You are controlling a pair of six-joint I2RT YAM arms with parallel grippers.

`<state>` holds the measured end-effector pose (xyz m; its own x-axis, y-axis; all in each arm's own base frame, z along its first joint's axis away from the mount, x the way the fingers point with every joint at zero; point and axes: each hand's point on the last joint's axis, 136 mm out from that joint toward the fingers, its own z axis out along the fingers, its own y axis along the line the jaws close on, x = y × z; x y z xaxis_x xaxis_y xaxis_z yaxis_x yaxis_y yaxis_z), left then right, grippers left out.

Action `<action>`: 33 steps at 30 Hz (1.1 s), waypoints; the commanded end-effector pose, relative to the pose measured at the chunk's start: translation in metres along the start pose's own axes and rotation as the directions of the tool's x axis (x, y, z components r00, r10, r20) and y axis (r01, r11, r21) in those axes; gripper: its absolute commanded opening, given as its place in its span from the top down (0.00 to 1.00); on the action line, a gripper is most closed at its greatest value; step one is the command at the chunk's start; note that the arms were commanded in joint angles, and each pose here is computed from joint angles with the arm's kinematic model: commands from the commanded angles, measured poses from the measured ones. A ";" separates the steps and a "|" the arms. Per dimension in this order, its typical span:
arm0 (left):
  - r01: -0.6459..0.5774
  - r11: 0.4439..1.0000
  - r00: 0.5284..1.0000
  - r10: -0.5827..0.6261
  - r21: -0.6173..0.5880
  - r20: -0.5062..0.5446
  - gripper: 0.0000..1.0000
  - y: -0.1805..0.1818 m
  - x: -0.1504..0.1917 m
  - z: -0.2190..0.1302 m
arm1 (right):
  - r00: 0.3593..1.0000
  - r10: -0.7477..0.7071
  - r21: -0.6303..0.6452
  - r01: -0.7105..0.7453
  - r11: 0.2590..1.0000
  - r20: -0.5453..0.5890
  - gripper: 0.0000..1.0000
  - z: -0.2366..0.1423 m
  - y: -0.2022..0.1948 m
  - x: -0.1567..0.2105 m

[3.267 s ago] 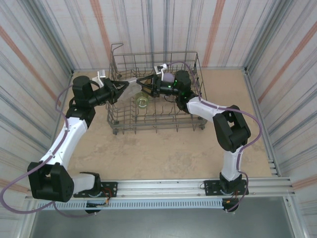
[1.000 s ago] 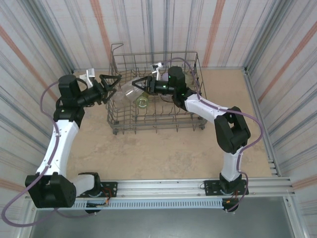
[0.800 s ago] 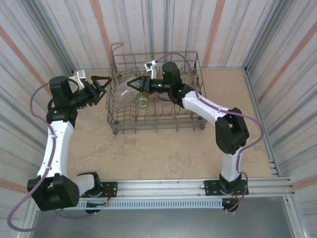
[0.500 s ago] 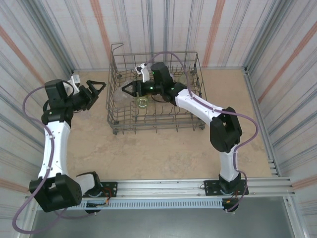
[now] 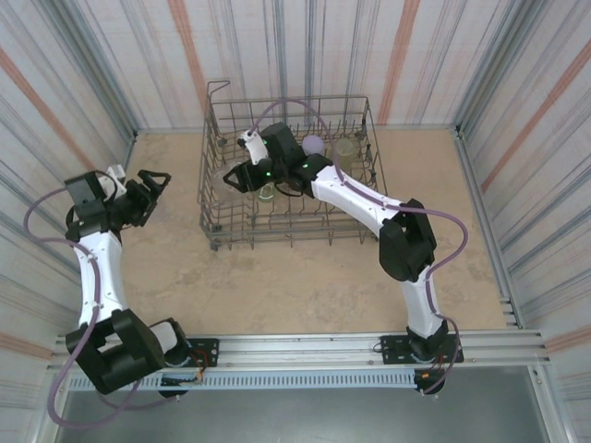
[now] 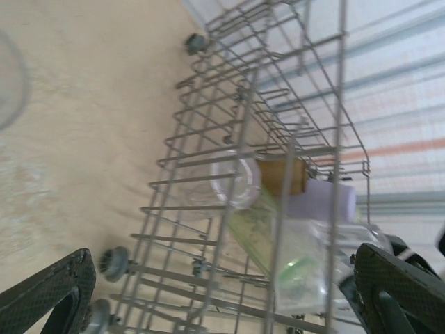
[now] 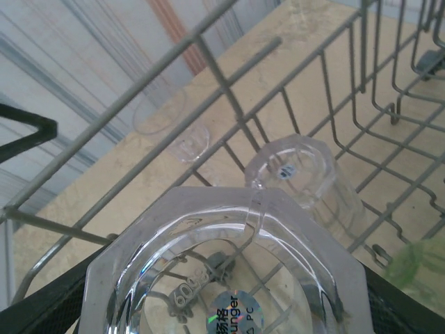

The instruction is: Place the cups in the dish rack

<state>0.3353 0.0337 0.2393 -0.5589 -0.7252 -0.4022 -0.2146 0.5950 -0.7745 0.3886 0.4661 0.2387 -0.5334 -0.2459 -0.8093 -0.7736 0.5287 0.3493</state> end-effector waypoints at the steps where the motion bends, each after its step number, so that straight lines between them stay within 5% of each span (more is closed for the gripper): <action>1: -0.023 1.000 1.000 0.023 0.001 0.016 0.01 0.010 -0.002 -0.001 | 0.995 -0.094 0.019 0.094 0.995 -0.016 0.49 0.011 0.003 0.002; 33: 0.050 0.999 0.998 -0.050 0.010 0.031 0.01 0.031 -0.003 -0.006 | 0.959 -0.260 -0.069 0.254 0.965 -0.112 0.48 0.065 0.032 0.059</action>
<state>0.3273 0.0569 0.2184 -0.5237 -0.7628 -0.3794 -0.2485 0.5628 -0.7884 0.3552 0.5091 0.1710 -0.3975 -0.4671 -0.7898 -0.8843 0.4248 0.1938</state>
